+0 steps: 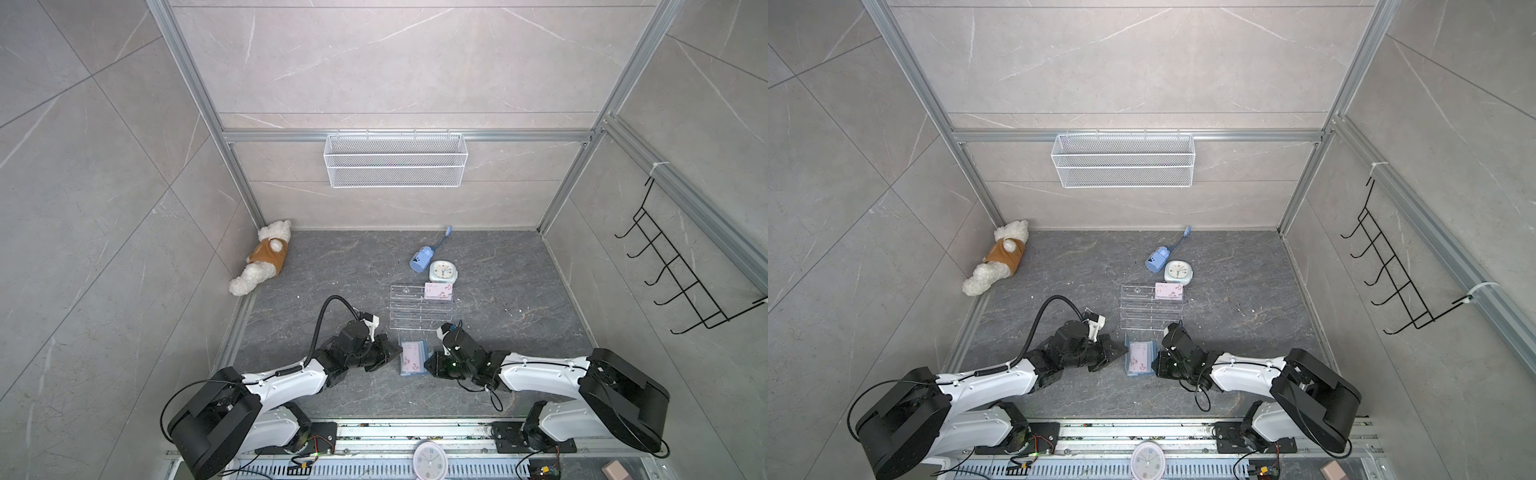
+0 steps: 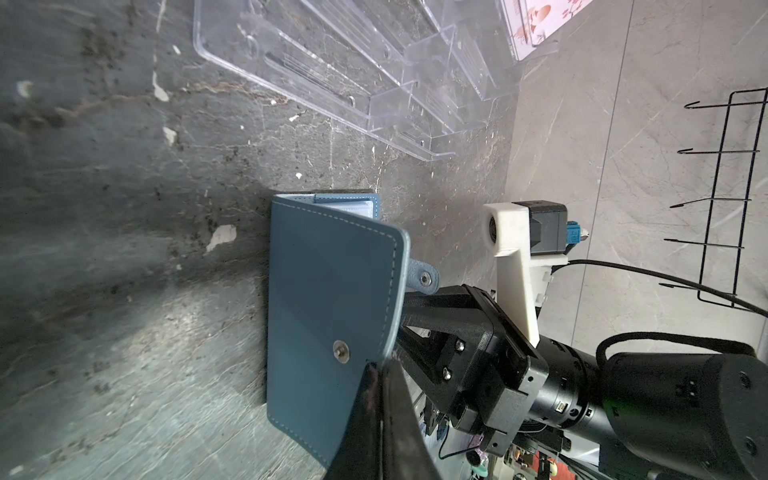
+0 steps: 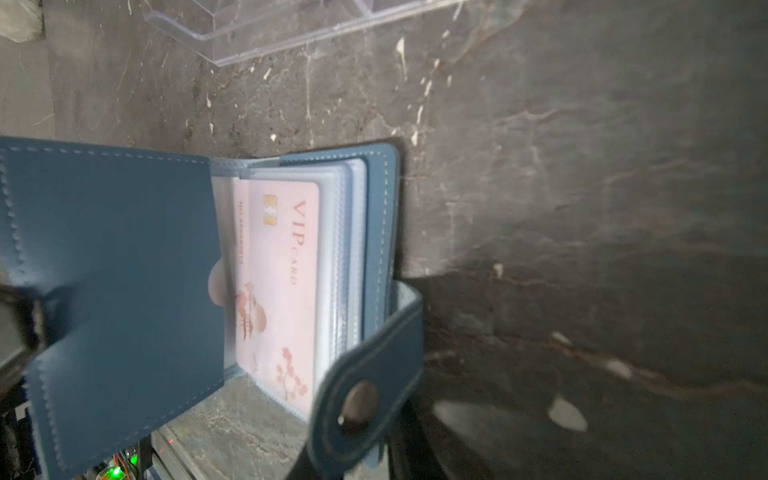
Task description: Take the credit cards out of the card holder
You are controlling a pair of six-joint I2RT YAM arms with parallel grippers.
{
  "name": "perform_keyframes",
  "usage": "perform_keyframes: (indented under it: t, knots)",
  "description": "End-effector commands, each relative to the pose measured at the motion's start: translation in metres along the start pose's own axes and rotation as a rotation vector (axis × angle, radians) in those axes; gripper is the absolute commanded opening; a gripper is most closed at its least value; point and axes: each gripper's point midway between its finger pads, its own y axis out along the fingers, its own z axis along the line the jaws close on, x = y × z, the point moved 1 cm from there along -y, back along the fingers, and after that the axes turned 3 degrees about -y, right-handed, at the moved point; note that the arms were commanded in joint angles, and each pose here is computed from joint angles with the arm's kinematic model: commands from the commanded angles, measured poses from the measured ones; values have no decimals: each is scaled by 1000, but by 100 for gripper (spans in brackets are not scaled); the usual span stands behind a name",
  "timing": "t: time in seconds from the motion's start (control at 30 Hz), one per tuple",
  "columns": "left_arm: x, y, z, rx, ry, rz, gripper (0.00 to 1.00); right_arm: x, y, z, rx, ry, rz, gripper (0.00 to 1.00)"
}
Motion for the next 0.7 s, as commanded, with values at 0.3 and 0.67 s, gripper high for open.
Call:
perform_keyframes:
  t: [0.3,0.67]
  knots:
    - [-2,-23,24,173,96,-32,0,-13,-2,-11,-32,11,34,22]
    - [2,-34,45,357,113,-34,19,-10,-6,-8,-30,9,29,22]
